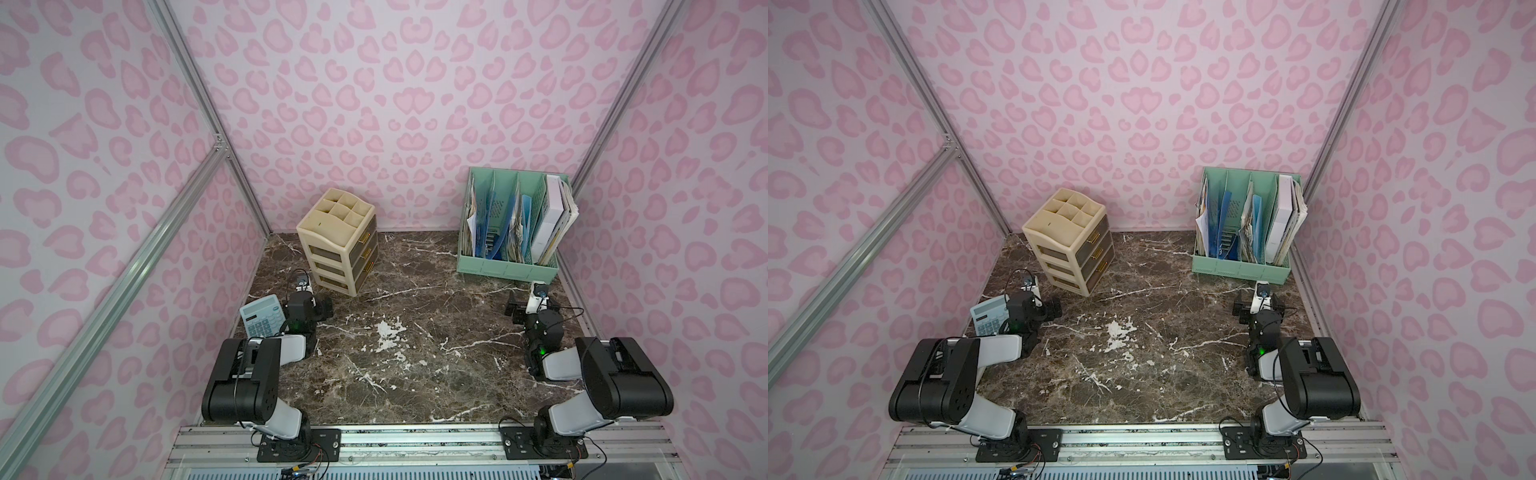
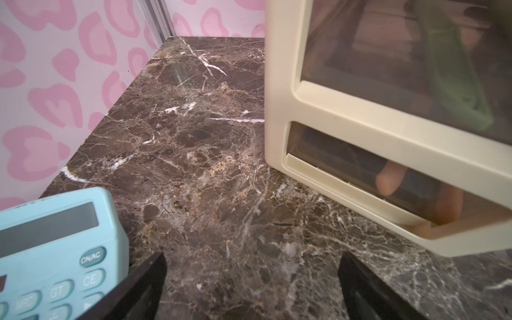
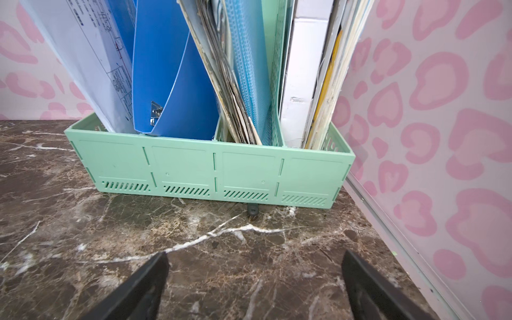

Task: Place the fruit knives into the drawer by color
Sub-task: Reset both arms

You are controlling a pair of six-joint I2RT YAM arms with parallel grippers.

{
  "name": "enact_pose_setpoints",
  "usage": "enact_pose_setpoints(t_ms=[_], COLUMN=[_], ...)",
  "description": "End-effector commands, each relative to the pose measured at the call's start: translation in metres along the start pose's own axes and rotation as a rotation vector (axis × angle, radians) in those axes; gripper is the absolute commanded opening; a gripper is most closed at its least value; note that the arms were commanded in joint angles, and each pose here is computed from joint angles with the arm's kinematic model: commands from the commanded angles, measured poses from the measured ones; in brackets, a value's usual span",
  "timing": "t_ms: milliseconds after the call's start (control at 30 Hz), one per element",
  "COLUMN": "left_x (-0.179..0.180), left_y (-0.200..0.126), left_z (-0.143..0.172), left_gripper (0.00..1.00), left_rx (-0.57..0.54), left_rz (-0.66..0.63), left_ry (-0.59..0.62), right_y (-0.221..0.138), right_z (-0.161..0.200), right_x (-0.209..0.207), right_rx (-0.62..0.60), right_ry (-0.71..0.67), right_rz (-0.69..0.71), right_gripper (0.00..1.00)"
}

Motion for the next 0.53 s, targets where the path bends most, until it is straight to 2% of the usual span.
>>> enact_pose_setpoints(t_ms=[0, 500], left_x=[-0.0006, -0.0001], left_y=[-0.0004, 0.0017], left_z=[-0.0065, -0.0070], left_gripper=[0.99, 0.99], left_rx=[-0.038, -0.031], left_rz=[0.004, 0.013], left_ry=[0.004, 0.001], right_y=[0.0005, 0.0008], right_z=[-0.0071, -0.0073], right_x=[0.0008, 0.0012], right_rx=[-0.036, -0.037], right_ry=[0.013, 0.013], right_rz=[-0.010, -0.012], right_gripper=[1.00, 1.00])
Point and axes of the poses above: each gripper's point midway between its finger pads, its own y axis out along the fingers, its own x axis along the line the jaws close on, z = x × y, the point moved 8 cm from there along -y, back along the fingers, and after that the axes turned 9 degrees about y, right-handed, at the moved point
